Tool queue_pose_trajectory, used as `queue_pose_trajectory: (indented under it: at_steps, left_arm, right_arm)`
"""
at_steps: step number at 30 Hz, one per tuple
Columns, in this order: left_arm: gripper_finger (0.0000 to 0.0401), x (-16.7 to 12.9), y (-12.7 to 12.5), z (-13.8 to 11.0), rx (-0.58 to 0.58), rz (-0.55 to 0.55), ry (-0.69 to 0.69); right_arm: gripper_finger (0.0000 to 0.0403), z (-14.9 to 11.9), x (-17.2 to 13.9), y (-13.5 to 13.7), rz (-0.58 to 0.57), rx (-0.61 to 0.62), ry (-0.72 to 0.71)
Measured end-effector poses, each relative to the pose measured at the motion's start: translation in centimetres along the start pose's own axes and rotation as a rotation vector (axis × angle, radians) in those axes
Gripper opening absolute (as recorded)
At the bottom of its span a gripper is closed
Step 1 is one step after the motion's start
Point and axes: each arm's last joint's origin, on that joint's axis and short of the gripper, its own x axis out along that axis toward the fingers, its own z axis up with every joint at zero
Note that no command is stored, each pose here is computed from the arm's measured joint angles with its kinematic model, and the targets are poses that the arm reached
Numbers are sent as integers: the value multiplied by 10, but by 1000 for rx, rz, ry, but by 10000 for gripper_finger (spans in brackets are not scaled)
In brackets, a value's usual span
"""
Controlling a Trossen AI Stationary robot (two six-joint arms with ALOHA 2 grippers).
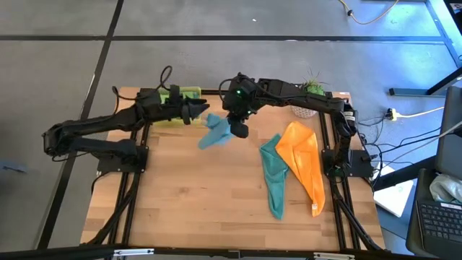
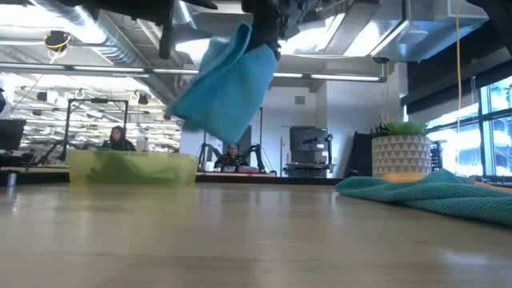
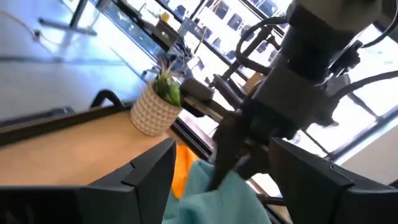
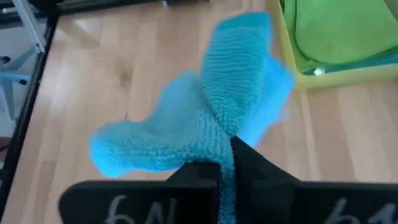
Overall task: Fold microfiber towels
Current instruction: Put the folded blue towel into the yellow bin
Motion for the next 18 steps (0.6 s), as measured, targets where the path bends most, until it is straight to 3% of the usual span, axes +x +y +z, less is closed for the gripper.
queue_pose_trajectory:
  at_steps: [4,8,10,14,18]
  left_arm:
    - [250,12,0,-6,-46,-14,50]
    - [250,34,-9,-8,-52,-50,109]
    - [250,44,-15,-8,-52,-79,146]
    - [250,55,-28,0,-53,-144,192]
    - [250,45,-40,20,-35,-174,219]
  right_arm:
    - [7,-5,13,-1,24,22,56]
    - [7,-20,29,-5,94,187,194]
    - [7,-27,37,-8,180,304,260]
    - [7,-23,35,-6,509,463,249]
    - [7,-13,32,-7,529,433,160]
